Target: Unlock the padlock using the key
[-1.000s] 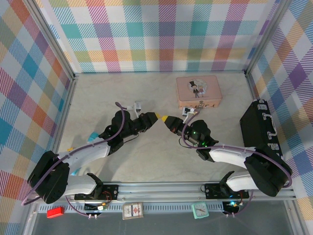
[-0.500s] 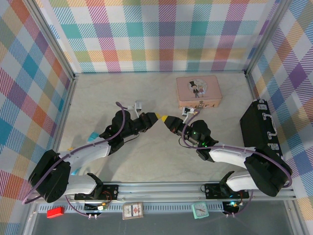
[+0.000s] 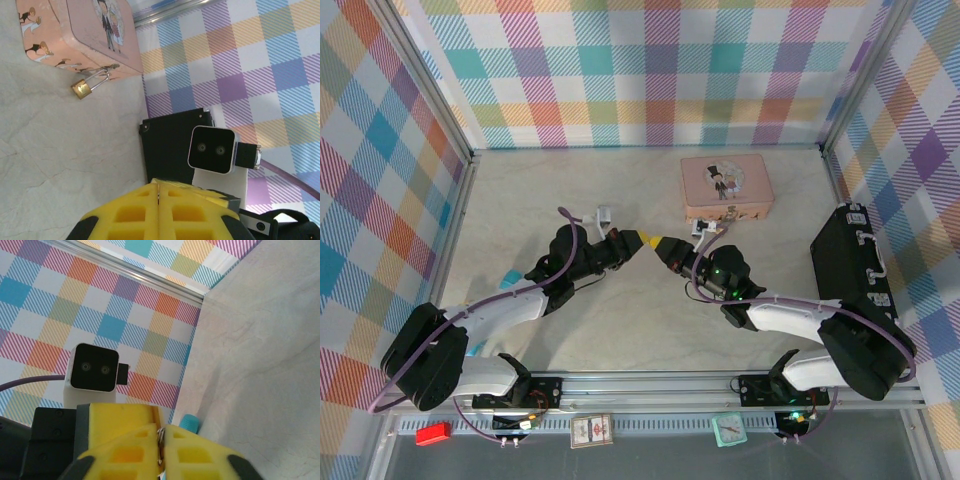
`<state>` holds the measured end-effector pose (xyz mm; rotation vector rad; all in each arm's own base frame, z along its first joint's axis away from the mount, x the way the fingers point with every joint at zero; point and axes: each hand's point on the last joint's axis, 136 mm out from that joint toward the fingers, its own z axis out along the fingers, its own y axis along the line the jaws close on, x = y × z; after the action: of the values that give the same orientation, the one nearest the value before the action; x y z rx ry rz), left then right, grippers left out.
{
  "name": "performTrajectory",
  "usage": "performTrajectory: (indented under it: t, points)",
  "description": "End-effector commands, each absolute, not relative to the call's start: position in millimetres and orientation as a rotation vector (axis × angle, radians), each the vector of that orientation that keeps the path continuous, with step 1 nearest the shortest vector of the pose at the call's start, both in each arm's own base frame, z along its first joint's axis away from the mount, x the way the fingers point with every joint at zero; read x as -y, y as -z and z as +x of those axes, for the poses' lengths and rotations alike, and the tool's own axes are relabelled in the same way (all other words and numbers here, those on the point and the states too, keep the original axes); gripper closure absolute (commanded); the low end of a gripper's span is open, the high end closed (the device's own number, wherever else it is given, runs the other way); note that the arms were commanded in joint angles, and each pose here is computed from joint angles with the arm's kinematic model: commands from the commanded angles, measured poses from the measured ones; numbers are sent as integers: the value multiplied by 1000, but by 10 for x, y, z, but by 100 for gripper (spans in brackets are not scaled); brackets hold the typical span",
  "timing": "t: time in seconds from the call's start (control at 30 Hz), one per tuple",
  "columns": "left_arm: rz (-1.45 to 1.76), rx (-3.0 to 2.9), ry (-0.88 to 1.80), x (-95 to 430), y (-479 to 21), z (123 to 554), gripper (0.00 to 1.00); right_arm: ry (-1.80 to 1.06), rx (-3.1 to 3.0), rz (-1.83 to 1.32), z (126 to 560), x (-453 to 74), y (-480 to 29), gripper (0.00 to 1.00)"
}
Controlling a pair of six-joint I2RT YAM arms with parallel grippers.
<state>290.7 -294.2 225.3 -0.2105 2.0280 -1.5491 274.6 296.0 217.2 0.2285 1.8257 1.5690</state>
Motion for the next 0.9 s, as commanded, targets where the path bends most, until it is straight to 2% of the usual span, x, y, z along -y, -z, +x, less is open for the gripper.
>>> performTrajectory:
  t: [0.0, 0.03, 0.07, 0.2, 0.53, 0.77, 0.87]
  points:
    - [-83, -2017, 1412, 2853, -2472, 2898, 100, -1524, -1845, 266, 2754, -2897, -2156, 58]
    - [-47, -2054, 1309, 2784, -2456, 2902, 100, -1495, -1860, 288, 2765, -2858, -2118, 47]
    - [-14, -2083, 1218, 2718, -2446, 2900, 100, -1478, -1865, 300, 2767, -2828, -2097, 43]
    - [105, -2123, 985, 2499, -2518, 2852, 100, -1504, -1819, 277, 2734, -2796, -2151, 43]
    - [239, -2057, 1182, 2698, -2832, 2632, 100, -1735, -1536, 55, 2526, -2933, -2609, 43]
    - [258, -2042, 1255, 2785, -2906, 2606, 100, -1802, -1506, -101, 2374, -3058, -2755, 44]
    - [257, -2045, 1280, 2819, -2891, 2606, 100, -1800, -1520, -101, 2383, -3073, -2734, 47]
